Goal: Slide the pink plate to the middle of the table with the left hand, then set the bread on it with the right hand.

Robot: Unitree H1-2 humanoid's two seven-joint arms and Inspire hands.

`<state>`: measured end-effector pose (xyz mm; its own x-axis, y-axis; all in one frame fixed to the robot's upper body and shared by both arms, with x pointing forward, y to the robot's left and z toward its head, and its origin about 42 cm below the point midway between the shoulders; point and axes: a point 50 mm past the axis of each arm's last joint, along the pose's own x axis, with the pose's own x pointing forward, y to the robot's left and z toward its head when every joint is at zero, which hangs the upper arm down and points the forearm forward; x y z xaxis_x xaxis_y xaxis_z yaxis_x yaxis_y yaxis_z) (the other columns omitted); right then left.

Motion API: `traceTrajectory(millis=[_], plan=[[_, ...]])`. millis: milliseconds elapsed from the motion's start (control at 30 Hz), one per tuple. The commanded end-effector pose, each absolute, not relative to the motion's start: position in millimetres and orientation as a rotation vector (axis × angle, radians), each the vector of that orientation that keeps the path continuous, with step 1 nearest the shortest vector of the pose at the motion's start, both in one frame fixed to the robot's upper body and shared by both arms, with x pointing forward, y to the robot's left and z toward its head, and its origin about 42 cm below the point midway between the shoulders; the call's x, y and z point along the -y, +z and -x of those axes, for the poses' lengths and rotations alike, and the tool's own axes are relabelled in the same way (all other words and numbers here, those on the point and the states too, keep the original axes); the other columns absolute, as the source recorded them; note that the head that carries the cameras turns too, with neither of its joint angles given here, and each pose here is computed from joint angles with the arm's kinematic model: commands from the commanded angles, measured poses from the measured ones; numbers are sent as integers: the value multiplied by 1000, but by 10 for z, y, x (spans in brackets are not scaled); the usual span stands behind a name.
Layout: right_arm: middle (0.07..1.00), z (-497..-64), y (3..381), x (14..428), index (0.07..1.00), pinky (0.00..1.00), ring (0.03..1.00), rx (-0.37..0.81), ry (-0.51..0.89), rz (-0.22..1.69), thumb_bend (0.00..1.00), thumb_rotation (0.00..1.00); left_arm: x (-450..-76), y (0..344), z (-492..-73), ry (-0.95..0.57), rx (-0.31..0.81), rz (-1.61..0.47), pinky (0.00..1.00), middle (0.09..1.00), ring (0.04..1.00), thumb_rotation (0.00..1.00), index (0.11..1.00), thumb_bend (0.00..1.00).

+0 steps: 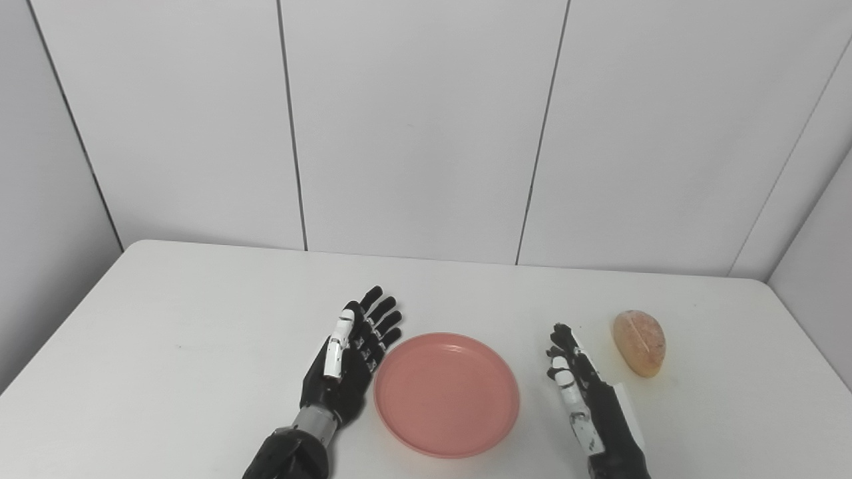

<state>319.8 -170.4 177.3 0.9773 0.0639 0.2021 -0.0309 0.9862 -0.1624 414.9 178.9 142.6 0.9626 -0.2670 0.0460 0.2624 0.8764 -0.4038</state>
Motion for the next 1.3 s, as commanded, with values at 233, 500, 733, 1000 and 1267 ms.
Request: traceTrajectory(millis=[233,500,733,1000,1267], plan=[[900,-3313,2293,1758,899,803,883,381,-56,408,509,858,-1964,951,-3904,-222,-135,403,962,940,939,1000,936,375],[898,-3477,2554,1888,902,825,877,467,-172,551,586,786,-2041,928,-3855,-226,-133,400,990,959,961,1000,954,358],[895,-3624,2684,2032,899,767,855,505,-318,724,698,616,-2108,928,-3846,-232,-123,414,999,962,964,1000,962,351],[909,-3761,2779,2220,928,724,855,397,-442,885,813,634,-2163,942,-3839,-232,-117,420,1000,962,964,1000,957,337],[915,-3920,2808,2431,930,771,879,321,-519,965,825,605,-2189,967,-3827,-224,-119,413,999,960,960,1000,955,331]])
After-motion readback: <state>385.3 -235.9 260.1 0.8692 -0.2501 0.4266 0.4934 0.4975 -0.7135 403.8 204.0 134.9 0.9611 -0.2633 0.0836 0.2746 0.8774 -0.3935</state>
